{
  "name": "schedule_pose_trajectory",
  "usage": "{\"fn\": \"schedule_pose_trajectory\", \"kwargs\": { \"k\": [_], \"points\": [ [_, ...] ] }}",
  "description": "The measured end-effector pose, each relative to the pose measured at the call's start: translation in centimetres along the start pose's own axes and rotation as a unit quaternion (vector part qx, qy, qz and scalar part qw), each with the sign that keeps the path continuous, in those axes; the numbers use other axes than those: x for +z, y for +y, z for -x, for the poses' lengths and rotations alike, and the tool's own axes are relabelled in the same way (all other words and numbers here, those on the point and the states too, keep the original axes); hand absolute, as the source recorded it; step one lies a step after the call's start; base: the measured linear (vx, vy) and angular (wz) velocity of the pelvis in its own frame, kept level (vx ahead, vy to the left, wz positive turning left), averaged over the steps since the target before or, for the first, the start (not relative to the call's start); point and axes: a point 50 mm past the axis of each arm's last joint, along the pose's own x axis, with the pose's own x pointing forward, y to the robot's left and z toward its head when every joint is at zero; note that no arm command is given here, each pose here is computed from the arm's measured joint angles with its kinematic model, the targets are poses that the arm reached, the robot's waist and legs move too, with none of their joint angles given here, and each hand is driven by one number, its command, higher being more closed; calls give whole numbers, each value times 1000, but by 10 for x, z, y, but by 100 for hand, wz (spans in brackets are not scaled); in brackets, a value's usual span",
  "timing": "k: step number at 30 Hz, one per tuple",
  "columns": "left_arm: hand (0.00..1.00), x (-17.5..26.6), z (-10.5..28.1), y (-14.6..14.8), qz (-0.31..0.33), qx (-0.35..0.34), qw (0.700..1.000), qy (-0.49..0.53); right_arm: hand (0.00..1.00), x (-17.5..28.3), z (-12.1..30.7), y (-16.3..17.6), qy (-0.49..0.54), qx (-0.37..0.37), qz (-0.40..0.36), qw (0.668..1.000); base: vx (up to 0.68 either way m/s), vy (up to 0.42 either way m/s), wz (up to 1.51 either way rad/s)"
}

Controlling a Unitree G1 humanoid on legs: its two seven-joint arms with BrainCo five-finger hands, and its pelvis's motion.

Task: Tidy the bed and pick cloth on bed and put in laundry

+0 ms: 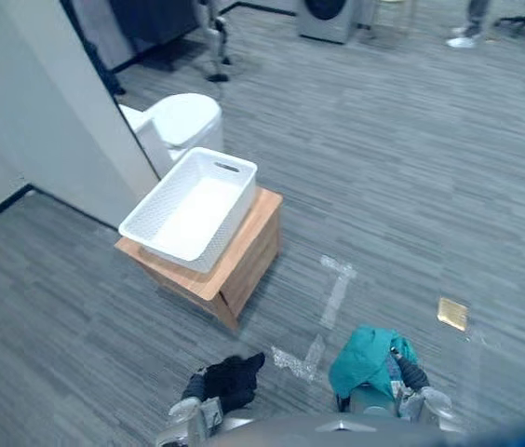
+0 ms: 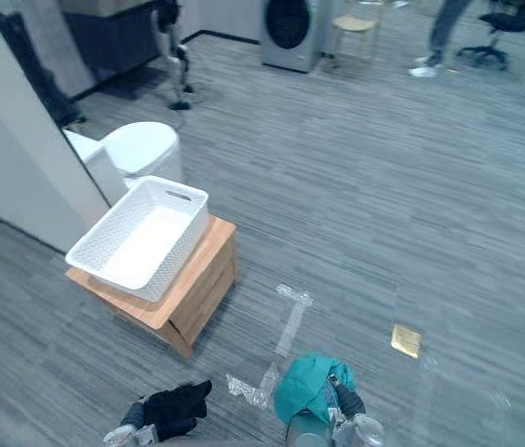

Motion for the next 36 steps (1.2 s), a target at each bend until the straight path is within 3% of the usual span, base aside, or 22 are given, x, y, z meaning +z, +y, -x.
{"fn": "schedule_pose_trajectory", "kwargs": {
  "k": [2,4,9,17,22,30,36],
  "points": [
    [100,-3,1,12,0,22,1000,3,100,-10,1,12,15,31,10,999,14,-308,82],
    [100,-6,1,13,43,38,998,7,100,-13,-1,19,28,44,4,999,230,-236,23],
    [100,-15,5,21,81,62,995,13,100,-20,3,8,50,49,12,997,314,-191,27],
    [100,-53,18,45,37,79,995,54,100,-31,7,-5,81,24,-23,996,184,39,4],
    [100,-27,12,53,1,76,997,13,100,-31,4,10,64,22,-67,995,326,170,69],
    [100,-23,9,49,-53,59,997,13,100,-24,-2,14,81,30,-12,996,173,95,53],
    [100,-14,6,46,-39,60,997,10,100,-17,-4,15,64,40,26,997,-154,109,113]
  ]
}}
